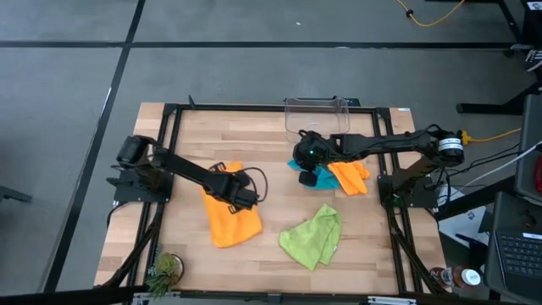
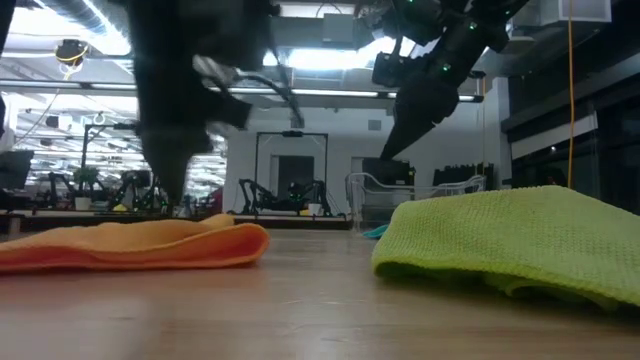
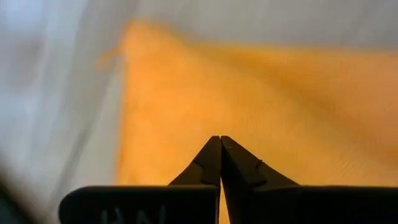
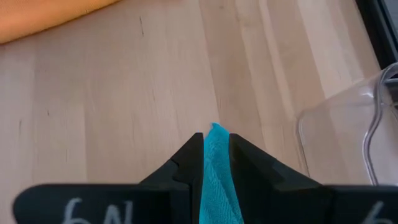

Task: Fold microfiber towels
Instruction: Fold the left yellow microfiber cloth

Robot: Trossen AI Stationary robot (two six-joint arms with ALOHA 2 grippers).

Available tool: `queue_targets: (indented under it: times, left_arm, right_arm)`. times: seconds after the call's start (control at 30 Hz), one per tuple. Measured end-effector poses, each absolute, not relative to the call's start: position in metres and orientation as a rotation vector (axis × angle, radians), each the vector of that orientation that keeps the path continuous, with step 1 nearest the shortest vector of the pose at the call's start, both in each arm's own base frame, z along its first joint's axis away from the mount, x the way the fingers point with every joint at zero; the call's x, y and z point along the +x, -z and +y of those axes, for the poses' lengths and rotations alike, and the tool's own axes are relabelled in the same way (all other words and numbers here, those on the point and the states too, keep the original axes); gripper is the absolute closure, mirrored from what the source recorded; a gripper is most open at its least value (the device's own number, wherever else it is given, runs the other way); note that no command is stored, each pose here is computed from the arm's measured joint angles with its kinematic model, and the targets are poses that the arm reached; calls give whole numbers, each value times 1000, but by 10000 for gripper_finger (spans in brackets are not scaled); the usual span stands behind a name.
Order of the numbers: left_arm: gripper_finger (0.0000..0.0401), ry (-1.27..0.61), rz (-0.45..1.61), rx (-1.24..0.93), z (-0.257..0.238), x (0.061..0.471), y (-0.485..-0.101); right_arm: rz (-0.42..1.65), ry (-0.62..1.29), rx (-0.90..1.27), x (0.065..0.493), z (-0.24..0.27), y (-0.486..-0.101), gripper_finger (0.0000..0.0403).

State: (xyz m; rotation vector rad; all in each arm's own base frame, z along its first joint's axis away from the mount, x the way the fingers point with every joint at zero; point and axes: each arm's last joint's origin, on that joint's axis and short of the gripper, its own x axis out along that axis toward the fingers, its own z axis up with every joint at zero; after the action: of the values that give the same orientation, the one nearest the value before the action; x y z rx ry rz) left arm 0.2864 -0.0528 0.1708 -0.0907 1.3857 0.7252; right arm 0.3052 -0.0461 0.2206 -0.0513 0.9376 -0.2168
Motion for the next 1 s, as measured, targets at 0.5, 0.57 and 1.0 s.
queue_targets:
  times: [0.5,0.57,1.0]
  left_arm:
    - [401,-1031,1479,-339,-23,222,-213]
    - [401,-1009,1350,-468,-20,208,-215]
    - [380,-993,999,-963,-9,146,-149]
  right_arm:
    - [931,93,27,306,-37,-221,324]
    - [931,91,25,306,-37,-221,324]
    - [930,91,21,306,-37,-221,324]
